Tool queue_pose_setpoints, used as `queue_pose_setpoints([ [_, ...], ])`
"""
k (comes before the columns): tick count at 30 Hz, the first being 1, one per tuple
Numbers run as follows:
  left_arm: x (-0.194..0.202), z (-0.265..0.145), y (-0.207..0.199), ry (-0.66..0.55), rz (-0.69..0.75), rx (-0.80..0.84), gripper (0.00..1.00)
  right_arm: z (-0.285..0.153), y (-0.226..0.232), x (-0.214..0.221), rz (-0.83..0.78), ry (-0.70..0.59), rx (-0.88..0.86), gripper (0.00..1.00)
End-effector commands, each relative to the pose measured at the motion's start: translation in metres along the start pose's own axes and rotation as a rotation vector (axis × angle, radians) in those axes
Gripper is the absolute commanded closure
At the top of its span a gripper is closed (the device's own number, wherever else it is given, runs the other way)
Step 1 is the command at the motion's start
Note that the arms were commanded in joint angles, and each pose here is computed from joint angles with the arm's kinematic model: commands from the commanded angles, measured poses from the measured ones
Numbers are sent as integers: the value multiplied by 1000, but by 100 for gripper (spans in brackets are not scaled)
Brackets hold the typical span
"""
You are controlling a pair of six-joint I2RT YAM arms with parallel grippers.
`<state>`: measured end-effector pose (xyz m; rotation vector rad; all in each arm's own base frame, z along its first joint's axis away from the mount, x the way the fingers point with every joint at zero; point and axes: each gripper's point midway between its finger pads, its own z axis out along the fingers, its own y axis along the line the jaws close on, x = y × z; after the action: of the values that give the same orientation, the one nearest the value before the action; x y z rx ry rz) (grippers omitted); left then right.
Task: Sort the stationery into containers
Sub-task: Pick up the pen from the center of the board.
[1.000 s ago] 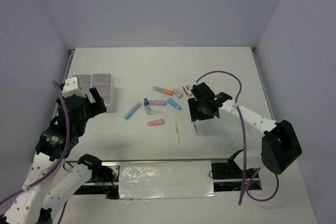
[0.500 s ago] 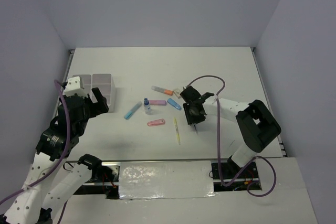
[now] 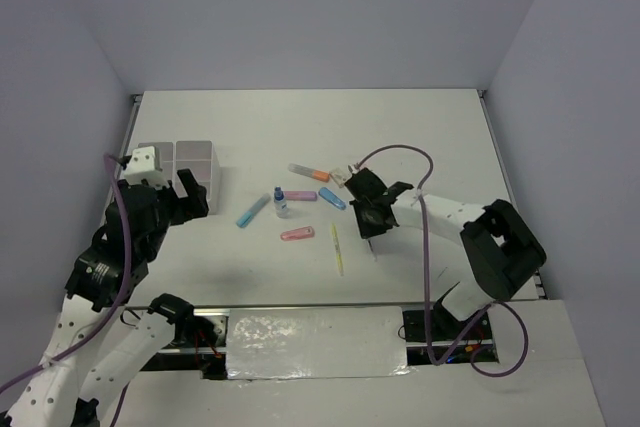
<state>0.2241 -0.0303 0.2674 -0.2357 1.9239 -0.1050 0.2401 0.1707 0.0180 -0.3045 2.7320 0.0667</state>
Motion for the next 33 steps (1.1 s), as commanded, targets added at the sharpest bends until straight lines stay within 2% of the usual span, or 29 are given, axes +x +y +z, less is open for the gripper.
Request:
queue_pose_setpoints([
  [1, -29, -7, -29, -74, 23, 149, 1, -39, 3, -23, 37, -142, -42, 100],
  [2, -29, -11, -50, -45, 39, 260, 1, -48, 0, -28, 53, -171, -46, 100],
  [4, -39, -12, -77, -14, 69, 381, 1, -77, -10, -40, 102, -259, -60, 100],
  [6, -34, -6, -106, 71, 57, 491, 1, -100, -23, -47, 155, -332, -82, 100],
  [7, -46, -9, -123, 52, 50, 554, 1, -107, -28, -48, 182, -349, -94, 100],
  [9, -40, -6, -154, 94, 45, 642, 1, -127, -48, -52, 270, -407, -113, 100],
  [10, -49, -5, -168, 57, 41, 677, 1, -134, -63, -54, 320, -434, -99, 100],
  [12, -34, 1, -203, 88, 82, 737, 1, -155, -80, -56, 370, -497, -78, 100],
  [13, -39, 1, -221, 50, 94, 785, 1, -163, -87, -56, 386, -517, -60, 100],
  [15, -8, 11, -260, 79, 200, 848, 1, -184, -107, -57, 431, -569, -9, 100],
  [17, 2, 21, -286, 55, 252, 854, 1, -202, -117, -57, 449, -612, 14, 100],
  [20, 52, 52, -331, 82, 382, 822, 3, -222, -133, -53, 490, -664, 83, 100],
  [25, 85, 80, -371, 38, 401, 874, 12, -242, -134, -52, 486, -722, 77, 100],
  [26, 105, 92, -377, 61, 424, 879, 13, -245, -133, -52, 482, -732, 69, 100],
  [27, 106, 95, -386, 53, 423, 891, 17, -247, -132, -52, 478, -738, 60, 100],
  [28, 130, 110, -390, 96, 447, 880, 21, -249, -130, -54, 470, -748, 51, 100],
  [29, 126, 114, -401, 86, 442, 885, 24, -251, -130, -54, 467, -756, 48, 100],
  [31, 146, 124, -407, 138, 468, 884, 30, -257, -134, -55, 474, -786, 66, 100],
  [33, 166, 135, -417, 167, 489, 886, 32, -260, -136, -56, 477, -805, 73, 100],
])
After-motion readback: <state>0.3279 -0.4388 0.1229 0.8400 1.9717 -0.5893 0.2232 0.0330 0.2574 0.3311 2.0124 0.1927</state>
